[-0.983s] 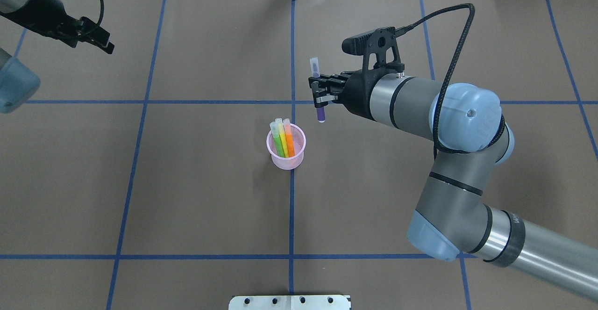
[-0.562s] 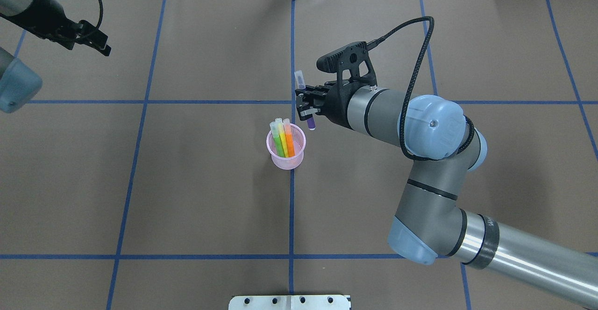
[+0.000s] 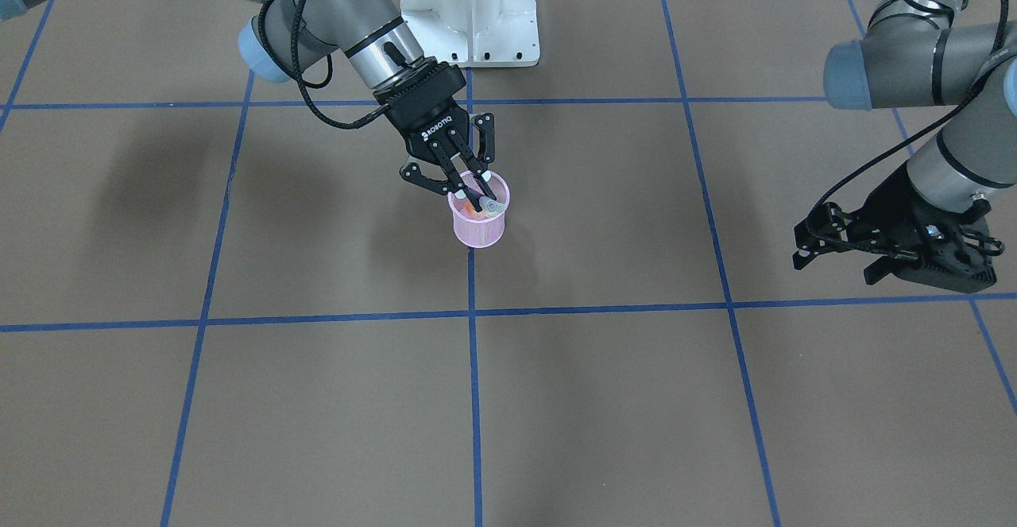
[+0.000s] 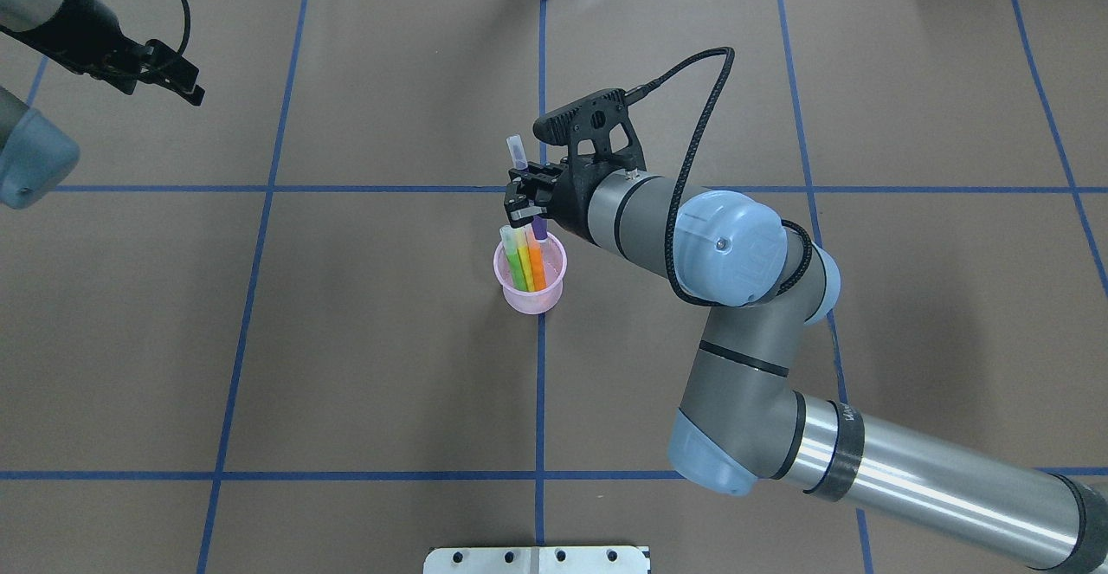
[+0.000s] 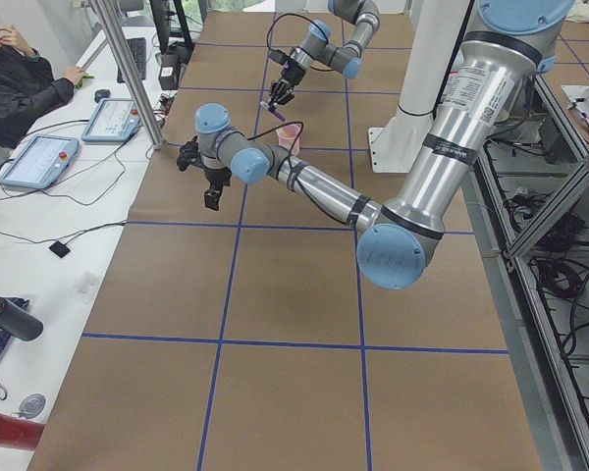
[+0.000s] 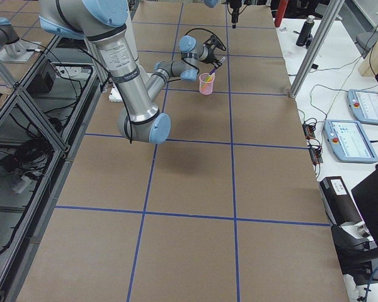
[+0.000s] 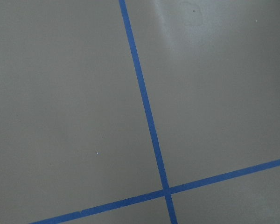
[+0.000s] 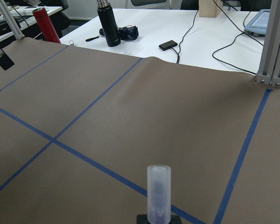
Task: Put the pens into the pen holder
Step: 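Lower the purple marker into the pink cup and open the right gripper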
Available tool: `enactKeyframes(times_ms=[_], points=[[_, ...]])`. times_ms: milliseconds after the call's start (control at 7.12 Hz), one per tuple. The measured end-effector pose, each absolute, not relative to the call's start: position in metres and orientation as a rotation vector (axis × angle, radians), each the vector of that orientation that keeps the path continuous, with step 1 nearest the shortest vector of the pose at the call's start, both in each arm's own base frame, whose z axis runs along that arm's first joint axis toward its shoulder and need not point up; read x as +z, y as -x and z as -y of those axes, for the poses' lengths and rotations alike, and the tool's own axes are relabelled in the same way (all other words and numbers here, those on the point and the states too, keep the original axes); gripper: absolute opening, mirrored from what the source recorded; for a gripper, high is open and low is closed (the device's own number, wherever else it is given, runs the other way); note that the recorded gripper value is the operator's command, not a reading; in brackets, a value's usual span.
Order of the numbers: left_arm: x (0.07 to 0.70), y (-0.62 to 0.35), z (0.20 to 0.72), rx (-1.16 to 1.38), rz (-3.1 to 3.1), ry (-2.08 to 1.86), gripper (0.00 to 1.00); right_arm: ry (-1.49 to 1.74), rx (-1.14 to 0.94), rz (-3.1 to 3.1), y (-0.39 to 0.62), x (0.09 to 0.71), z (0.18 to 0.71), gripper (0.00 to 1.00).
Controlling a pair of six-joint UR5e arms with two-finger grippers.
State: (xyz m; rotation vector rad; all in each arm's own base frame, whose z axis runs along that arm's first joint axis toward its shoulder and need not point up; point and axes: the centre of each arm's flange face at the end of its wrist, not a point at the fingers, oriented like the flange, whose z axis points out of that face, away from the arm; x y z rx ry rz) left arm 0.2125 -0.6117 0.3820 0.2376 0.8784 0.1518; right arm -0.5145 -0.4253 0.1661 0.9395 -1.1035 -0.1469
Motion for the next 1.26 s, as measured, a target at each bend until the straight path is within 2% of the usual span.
enactKeyframes(times_ms=[421, 562, 702, 1264], points=[[0.383, -0.213, 0.613, 0.150, -0.877, -0.234, 1.00, -0.929, -0.155, 1.083, 0.533, 0.175, 0.415, 0.00], [0.383, -0.213, 0.613, 0.149, -0.877, -0.234, 1.00, -0.932, -0.153, 1.075, 0.537, 0.177, 0.411, 0.52], [0.383, -0.213, 0.613, 0.149, -0.877, -0.233, 1.00, -0.934, -0.151, 1.073, 0.539, 0.178, 0.409, 0.98], [0.385, -0.211, 0.616, 0.151, -0.874, -0.235, 1.00, -0.919, -0.148, 1.051, 0.528, 0.168, 0.413, 0.99]])
